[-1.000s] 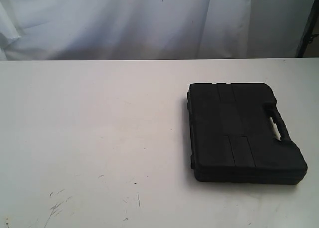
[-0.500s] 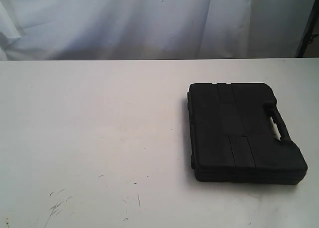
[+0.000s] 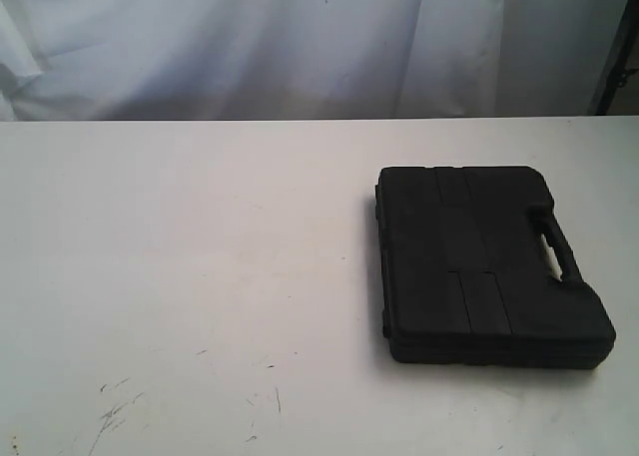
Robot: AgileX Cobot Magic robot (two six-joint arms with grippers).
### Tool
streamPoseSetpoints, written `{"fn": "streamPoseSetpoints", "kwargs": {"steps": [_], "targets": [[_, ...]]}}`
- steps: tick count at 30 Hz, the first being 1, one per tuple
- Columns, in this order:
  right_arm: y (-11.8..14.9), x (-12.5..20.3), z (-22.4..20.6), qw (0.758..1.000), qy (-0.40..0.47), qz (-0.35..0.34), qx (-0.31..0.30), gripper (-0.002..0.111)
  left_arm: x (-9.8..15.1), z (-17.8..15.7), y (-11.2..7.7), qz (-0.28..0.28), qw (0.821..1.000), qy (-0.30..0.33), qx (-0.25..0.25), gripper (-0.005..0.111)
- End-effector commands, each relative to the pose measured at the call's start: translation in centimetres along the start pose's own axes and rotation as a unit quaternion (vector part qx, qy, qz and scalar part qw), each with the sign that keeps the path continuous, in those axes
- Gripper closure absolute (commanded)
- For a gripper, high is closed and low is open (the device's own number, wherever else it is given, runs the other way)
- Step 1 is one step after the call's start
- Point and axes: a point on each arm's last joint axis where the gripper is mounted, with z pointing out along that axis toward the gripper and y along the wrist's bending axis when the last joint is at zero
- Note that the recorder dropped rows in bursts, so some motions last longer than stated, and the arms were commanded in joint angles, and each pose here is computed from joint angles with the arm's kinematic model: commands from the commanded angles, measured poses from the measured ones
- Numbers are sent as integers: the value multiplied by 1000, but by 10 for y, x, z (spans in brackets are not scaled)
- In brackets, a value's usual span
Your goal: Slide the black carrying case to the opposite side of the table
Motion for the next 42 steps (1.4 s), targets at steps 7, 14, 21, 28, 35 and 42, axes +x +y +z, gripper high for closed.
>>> {"fn": "streamPoseSetpoints", "kwargs": {"steps": [7, 14, 21, 28, 35, 42], "targets": [[0, 3, 0, 1000, 9, -8, 0, 108, 0, 0, 0, -3, 1000, -7, -2, 107], [0, 3, 0, 1000, 8, -8, 0, 108, 0, 0, 0, -3, 1000, -7, -2, 107], [0, 3, 0, 1000, 8, -8, 0, 108, 0, 0, 0, -3, 1000, -7, -2, 107], [0, 3, 0, 1000, 8, -8, 0, 108, 0, 0, 0, -3, 1000, -7, -2, 107], [0, 3, 0, 1000, 8, -8, 0, 108, 0, 0, 0, -3, 1000, -7, -2, 107], [0, 3, 0, 1000, 8, -8, 0, 108, 0, 0, 0, -3, 1000, -7, -2, 107]]}}
